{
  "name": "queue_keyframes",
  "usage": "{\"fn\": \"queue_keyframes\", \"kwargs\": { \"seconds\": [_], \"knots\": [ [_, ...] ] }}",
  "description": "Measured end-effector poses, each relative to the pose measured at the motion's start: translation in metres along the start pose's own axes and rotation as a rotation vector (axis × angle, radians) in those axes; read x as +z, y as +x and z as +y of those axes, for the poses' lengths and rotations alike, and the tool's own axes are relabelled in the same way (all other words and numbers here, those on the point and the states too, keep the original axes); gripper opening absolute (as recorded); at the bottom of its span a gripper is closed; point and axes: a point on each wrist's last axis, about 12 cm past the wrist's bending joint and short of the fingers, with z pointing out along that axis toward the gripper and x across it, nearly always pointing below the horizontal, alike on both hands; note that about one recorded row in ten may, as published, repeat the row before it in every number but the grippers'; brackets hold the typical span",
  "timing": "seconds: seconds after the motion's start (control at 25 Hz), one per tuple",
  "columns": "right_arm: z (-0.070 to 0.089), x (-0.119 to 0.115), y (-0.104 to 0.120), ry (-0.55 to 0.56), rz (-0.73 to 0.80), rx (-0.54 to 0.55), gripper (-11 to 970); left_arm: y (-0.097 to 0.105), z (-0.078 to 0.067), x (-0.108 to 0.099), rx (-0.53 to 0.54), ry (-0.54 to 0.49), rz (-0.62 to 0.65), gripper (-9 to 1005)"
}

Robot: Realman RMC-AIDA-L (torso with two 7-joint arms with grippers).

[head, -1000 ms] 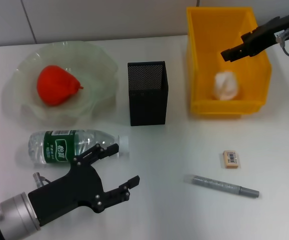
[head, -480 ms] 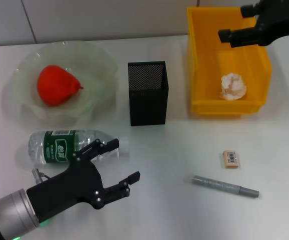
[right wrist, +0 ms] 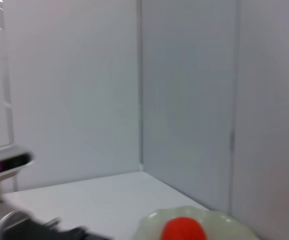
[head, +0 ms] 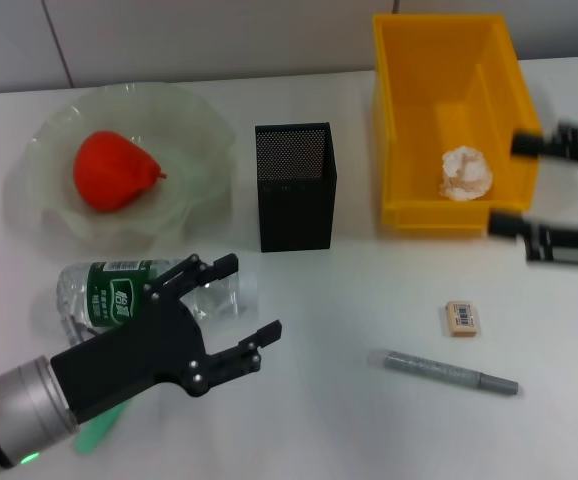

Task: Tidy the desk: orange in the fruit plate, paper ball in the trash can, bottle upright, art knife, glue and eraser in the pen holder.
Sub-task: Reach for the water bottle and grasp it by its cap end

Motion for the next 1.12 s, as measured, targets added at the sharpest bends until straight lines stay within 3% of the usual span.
{"fn": "queue_keyframes", "kwargs": {
  "seconds": [0.2,0.4,0.48,0.52,0.64,0.72,0.84,1.04,1.12],
  "knots": [
    [0.019,-0.019,0.057,0.022,-0.064,0.027,827,-0.008,0.005,0.008,0.039,0.055,0.013,812],
    [0.036,-0.027,0.089,0.043,-0.068,0.083,827,-0.020,0.022,0.025,0.088,0.108,0.138,812],
    [0.040,-0.028,0.094,0.046,-0.064,0.102,827,-0.024,0.028,0.033,0.116,0.112,0.197,812],
    [0.044,-0.028,0.099,0.049,-0.062,0.127,827,-0.036,0.035,0.050,0.176,0.143,0.313,812],
    [0.045,-0.027,0.103,0.048,-0.062,0.147,827,-0.048,0.037,0.063,0.222,0.191,0.406,811],
    [0.046,-0.026,0.104,0.040,-0.057,0.157,827,-0.048,0.037,0.063,0.222,0.191,0.406,811],
    [0.047,-0.021,0.107,0.018,-0.045,0.172,826,-0.064,0.042,0.074,0.301,0.199,0.518,811],
    [0.046,-0.017,0.108,0.006,-0.049,0.184,826,-0.065,0.042,0.075,0.311,0.196,0.536,811],
    [0.045,-0.017,0.109,-0.001,-0.045,0.188,826,-0.072,0.042,0.084,0.349,0.188,0.645,811]
  ]
}}
